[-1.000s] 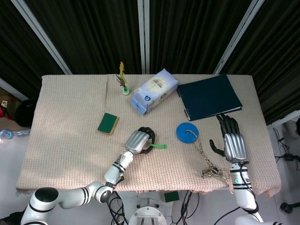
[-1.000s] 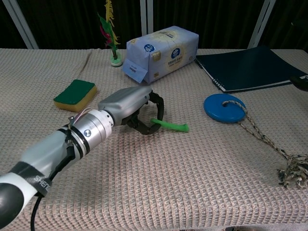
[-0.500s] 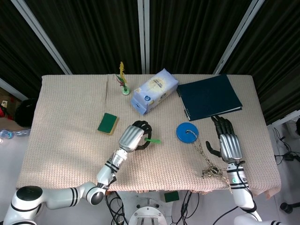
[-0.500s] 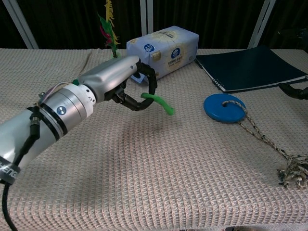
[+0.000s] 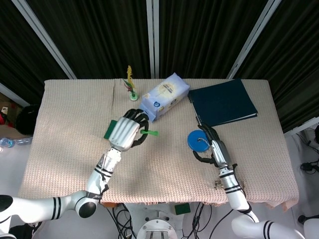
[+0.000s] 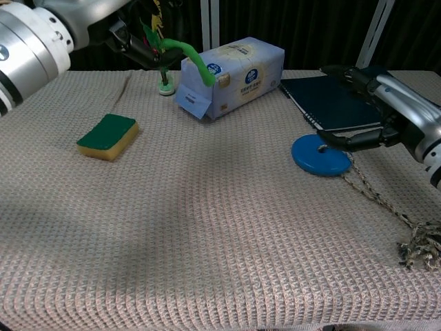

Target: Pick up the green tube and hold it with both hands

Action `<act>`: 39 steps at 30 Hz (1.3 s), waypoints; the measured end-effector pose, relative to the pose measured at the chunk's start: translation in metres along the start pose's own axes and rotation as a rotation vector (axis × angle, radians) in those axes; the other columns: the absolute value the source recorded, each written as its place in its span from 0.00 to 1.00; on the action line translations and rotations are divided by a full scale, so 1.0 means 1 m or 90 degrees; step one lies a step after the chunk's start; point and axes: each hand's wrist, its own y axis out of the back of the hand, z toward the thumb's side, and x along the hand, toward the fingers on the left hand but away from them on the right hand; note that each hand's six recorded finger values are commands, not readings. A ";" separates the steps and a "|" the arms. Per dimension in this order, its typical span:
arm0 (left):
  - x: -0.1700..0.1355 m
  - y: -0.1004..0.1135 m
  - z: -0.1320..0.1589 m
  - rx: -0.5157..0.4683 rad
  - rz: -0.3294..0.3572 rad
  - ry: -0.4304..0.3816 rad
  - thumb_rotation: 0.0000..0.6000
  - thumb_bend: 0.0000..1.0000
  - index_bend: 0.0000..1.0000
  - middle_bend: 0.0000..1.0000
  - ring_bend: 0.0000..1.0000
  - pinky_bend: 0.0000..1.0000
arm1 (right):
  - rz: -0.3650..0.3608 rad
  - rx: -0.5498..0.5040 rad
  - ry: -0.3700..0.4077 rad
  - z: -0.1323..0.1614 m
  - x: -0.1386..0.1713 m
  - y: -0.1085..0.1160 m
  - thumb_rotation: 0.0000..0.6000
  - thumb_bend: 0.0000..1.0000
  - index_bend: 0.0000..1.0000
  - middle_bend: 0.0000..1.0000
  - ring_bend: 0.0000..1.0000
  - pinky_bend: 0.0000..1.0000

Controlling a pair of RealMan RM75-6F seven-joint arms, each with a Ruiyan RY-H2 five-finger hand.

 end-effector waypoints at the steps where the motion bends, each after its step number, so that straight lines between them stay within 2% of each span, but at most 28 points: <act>1: 0.001 0.004 0.000 0.000 0.008 0.002 1.00 0.39 0.59 0.36 0.22 0.24 | -0.004 -0.023 0.012 0.003 -0.006 -0.007 1.00 0.26 0.12 0.00 0.00 0.00; 6: 0.002 0.016 0.004 0.013 0.033 0.001 1.00 0.39 0.59 0.36 0.22 0.24 | -0.006 -0.119 0.047 0.010 -0.028 -0.034 1.00 0.20 0.12 0.01 0.00 0.00; 11: 0.001 0.016 0.007 0.032 0.033 -0.001 1.00 0.39 0.59 0.36 0.22 0.24 | 0.027 -0.256 0.065 0.025 -0.044 -0.058 1.00 0.19 0.13 0.02 0.00 0.00; 16: 0.001 0.015 0.007 0.038 0.031 0.003 1.00 0.39 0.59 0.36 0.22 0.24 | 0.101 -0.402 0.058 0.037 -0.053 -0.077 1.00 0.19 0.24 0.03 0.00 0.00; 22: 0.001 0.014 0.010 0.041 0.029 -0.001 1.00 0.39 0.59 0.36 0.22 0.24 | 0.209 -0.536 0.041 0.050 -0.056 -0.092 1.00 0.19 0.27 0.04 0.00 0.00; 28: 0.000 0.012 0.012 0.041 0.026 -0.003 1.00 0.39 0.59 0.36 0.22 0.24 | 0.276 -0.621 0.029 0.062 -0.063 -0.097 1.00 0.21 0.29 0.06 0.00 0.00; 39: -0.002 0.012 0.013 0.037 0.025 -0.005 1.00 0.39 0.59 0.36 0.22 0.24 | 0.272 -0.660 0.005 0.058 -0.074 -0.097 1.00 0.24 0.35 0.08 0.00 0.00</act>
